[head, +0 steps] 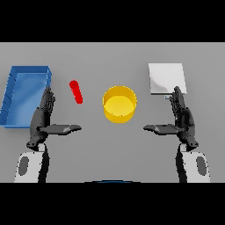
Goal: Pick up the red beaker and tilt it to pour out 1 green nut into yellow bowl. Pick up the yellow bowl and place it on the metallic measuring scale.
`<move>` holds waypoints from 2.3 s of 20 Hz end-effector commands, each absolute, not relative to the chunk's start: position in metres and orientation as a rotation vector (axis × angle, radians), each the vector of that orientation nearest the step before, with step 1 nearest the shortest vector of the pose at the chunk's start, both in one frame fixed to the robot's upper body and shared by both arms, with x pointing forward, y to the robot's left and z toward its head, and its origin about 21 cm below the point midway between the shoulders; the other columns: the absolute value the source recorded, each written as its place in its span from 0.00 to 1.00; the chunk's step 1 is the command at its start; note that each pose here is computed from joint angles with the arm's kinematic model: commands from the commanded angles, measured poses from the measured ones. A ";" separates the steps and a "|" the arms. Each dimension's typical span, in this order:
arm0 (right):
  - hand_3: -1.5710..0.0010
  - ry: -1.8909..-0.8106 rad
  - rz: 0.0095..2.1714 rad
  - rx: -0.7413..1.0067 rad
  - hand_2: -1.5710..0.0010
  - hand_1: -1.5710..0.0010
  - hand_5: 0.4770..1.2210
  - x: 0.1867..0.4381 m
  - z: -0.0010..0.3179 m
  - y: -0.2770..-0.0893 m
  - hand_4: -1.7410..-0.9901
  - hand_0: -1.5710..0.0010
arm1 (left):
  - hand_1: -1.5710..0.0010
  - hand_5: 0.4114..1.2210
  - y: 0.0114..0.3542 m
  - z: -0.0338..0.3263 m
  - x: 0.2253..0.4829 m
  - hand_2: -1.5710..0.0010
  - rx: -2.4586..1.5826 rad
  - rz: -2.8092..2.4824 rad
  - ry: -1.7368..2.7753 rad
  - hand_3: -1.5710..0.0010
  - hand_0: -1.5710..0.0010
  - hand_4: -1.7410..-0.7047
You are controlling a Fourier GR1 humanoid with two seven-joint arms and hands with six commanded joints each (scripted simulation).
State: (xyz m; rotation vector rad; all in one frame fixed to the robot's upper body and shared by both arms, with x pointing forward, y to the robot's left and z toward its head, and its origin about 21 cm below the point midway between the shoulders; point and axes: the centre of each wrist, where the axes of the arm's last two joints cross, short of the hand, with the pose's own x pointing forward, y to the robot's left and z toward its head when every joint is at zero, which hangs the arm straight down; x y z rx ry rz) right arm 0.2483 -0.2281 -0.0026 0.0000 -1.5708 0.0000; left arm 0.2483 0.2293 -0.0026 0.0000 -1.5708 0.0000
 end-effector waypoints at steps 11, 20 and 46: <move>1.00 -1.686 0.272 -0.266 1.00 1.00 0.15 0.218 0.003 -0.218 0.77 1.00 | 1.00 0.23 0.232 0.013 0.222 1.00 0.062 -0.177 -1.582 1.00 1.00 0.56; 1.00 -1.675 0.256 -0.226 1.00 1.00 0.20 0.217 0.005 -0.221 0.67 1.00 | 1.00 0.25 0.215 0.002 0.248 1.00 0.081 -0.253 -1.548 1.00 1.00 0.51; 1.00 -1.687 0.247 -0.220 1.00 1.00 0.22 0.217 0.009 -0.226 0.64 1.00 | 1.00 0.35 0.192 -0.021 0.355 1.00 0.075 -0.301 -1.522 1.00 1.00 0.40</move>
